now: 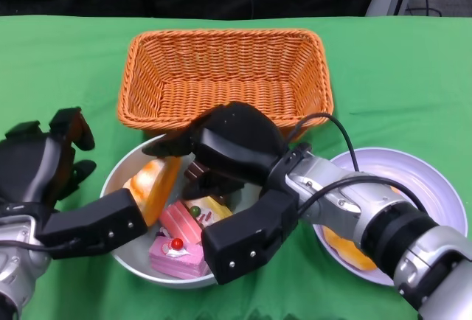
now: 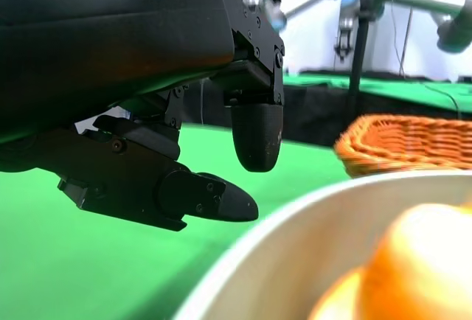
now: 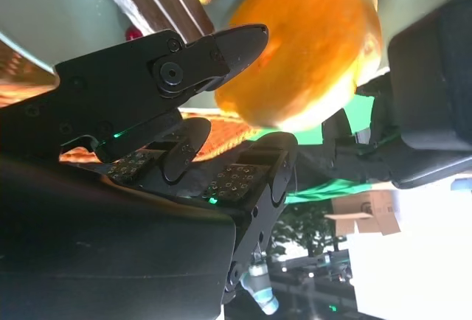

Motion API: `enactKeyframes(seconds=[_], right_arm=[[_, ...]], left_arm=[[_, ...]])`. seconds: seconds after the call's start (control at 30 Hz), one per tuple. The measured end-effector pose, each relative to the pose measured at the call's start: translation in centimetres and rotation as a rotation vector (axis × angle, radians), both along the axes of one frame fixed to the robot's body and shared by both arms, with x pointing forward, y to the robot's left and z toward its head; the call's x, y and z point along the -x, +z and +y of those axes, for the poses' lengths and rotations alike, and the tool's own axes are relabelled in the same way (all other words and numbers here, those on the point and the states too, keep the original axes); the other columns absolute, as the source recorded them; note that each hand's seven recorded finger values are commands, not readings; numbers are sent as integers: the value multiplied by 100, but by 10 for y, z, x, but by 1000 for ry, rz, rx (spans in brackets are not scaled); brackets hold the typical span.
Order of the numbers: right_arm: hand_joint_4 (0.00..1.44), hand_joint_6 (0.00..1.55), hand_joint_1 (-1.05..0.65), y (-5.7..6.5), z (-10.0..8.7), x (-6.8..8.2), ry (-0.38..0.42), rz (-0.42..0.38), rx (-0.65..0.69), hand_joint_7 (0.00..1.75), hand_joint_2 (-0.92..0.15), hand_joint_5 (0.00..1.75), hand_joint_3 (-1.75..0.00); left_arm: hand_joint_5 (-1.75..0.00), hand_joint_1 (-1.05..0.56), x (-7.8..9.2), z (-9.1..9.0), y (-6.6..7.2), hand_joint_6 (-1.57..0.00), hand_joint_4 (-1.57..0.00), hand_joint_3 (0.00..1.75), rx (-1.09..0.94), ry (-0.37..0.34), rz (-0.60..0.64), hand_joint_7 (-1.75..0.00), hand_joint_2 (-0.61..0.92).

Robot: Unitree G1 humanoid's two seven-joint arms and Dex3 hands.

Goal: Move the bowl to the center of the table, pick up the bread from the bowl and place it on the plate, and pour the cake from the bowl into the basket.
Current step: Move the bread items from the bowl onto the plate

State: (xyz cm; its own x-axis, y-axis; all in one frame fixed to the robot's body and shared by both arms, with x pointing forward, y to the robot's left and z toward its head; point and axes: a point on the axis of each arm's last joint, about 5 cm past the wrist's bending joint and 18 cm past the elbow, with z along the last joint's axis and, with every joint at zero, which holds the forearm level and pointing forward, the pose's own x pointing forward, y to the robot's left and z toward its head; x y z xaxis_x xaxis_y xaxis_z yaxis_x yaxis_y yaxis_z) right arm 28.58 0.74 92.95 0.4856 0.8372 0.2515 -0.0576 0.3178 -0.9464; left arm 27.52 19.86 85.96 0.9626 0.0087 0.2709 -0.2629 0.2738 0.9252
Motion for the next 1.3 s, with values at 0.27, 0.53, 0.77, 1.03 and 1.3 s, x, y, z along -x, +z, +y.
enactKeyframes(seconds=[0.27,0.53,0.77,1.03,1.3], right_arm=[[69,64,-60,1,2,-2,5,-6,6,0,-88,0,-1],[69,65,-59,1,2,-1,8,-5,18,0,-89,0,0],[71,65,-57,-1,2,0,12,-10,18,0,-86,1,0],[69,65,-58,-5,1,0,12,-15,44,1,-88,0,0],[70,64,-60,-6,0,0,7,-21,53,0,-87,1,0]], left_arm=[[-175,-26,1,2,-1,-46,-54,9,65,-24,-23,-156,92],[-175,-40,0,-1,15,-59,-74,8,838,-154,-47,-163,92],[-175,-35,5,11,9,-70,-79,2,1467,-239,-106,-156,88],[-174,-31,12,19,3,-76,-79,1,1457,-212,-123,-130,91],[-175,-25,12,16,2,-75,-72,2,1407,-178,-124,-124,92]])
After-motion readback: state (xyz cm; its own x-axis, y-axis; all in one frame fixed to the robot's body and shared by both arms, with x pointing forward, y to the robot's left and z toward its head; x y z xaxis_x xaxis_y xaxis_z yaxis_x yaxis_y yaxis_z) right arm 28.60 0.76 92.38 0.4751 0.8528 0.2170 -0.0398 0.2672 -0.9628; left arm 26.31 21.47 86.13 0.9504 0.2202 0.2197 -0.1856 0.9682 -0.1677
